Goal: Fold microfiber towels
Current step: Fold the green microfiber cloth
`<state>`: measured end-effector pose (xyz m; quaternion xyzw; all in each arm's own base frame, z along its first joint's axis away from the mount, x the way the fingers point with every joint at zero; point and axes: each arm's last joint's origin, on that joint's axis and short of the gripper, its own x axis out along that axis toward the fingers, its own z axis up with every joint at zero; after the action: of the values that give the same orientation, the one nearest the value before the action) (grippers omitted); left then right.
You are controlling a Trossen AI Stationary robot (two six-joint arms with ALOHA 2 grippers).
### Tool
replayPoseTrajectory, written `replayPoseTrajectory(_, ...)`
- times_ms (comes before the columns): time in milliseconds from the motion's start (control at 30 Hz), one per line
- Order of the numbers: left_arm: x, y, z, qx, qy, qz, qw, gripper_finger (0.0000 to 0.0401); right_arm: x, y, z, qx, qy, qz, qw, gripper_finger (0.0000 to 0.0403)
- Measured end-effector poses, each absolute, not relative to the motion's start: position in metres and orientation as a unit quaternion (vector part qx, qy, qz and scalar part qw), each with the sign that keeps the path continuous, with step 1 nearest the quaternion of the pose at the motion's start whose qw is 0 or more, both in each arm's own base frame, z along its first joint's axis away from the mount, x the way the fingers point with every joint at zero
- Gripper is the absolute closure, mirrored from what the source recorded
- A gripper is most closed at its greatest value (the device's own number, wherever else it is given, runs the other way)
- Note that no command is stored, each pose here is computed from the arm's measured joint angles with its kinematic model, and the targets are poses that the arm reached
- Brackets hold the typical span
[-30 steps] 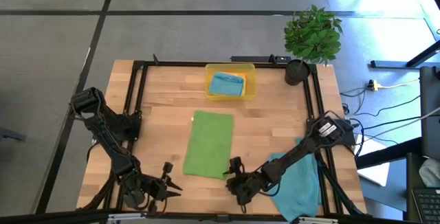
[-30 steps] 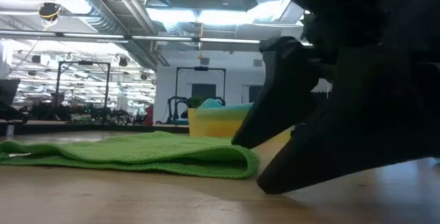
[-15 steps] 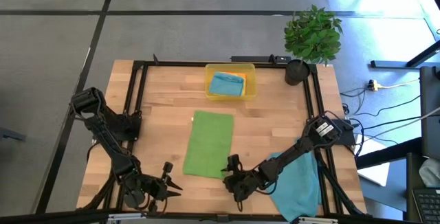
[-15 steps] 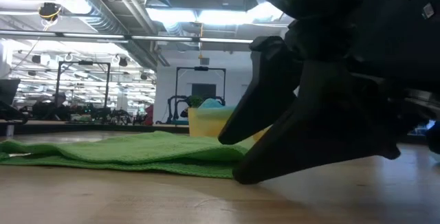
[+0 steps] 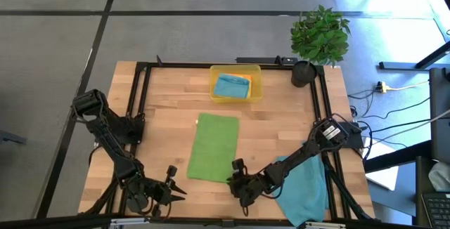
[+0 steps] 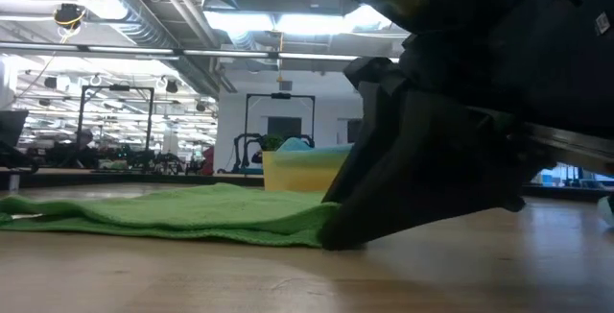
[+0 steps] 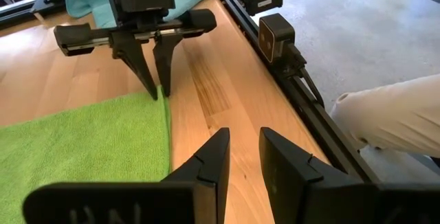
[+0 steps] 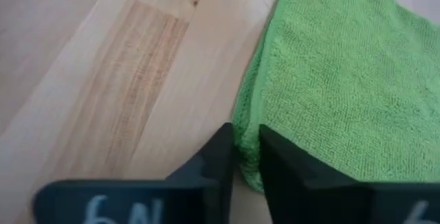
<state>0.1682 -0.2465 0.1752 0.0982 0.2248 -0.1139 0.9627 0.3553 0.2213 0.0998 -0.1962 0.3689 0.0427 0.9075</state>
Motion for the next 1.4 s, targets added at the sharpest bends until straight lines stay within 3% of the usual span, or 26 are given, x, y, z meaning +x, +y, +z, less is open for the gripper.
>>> replayPoseTrajectory(200, 0.167, -0.246, 0.172, 0.106, 0.243, -0.128, 0.956, 0.0329, 0.361, 0.221, 0.102, -0.163, 0.342, 0.025, 0.925, 0.0394)
replayPoseTrajectory(467, 0.158, -0.230, 0.156, 0.149, 0.326, -0.084, 0.930, 0.0329, 0.365, 0.213, 0.103, -0.061, 0.334, -0.040, 0.940, 0.0395)
replayPoseTrajectory(667, 0.159, -0.227, 0.153, 0.162, 0.330, -0.068, 0.927, 0.0329, 0.372, 0.204, 0.105, 0.021, 0.323, -0.077, 0.943, 0.0397)
replayPoseTrajectory(867, 0.164, -0.219, 0.130, 0.195, 0.357, -0.046, 0.912, 0.0324, 0.376, 0.201, 0.112, 0.038, 0.307, -0.076, 0.948, 0.0399)
replayPoseTrajectory(1067, 0.175, -0.219, 0.110, 0.198, 0.366, -0.029, 0.909, 0.0292, 0.376, 0.201, 0.129, 0.051, 0.289, -0.073, 0.953, 0.0399)
replayPoseTrajectory(1400, 0.177, -0.220, 0.109, 0.194, 0.356, -0.021, 0.914, 0.0216, 0.379, 0.193, 0.142, 0.060, 0.270, -0.090, 0.957, 0.0400)
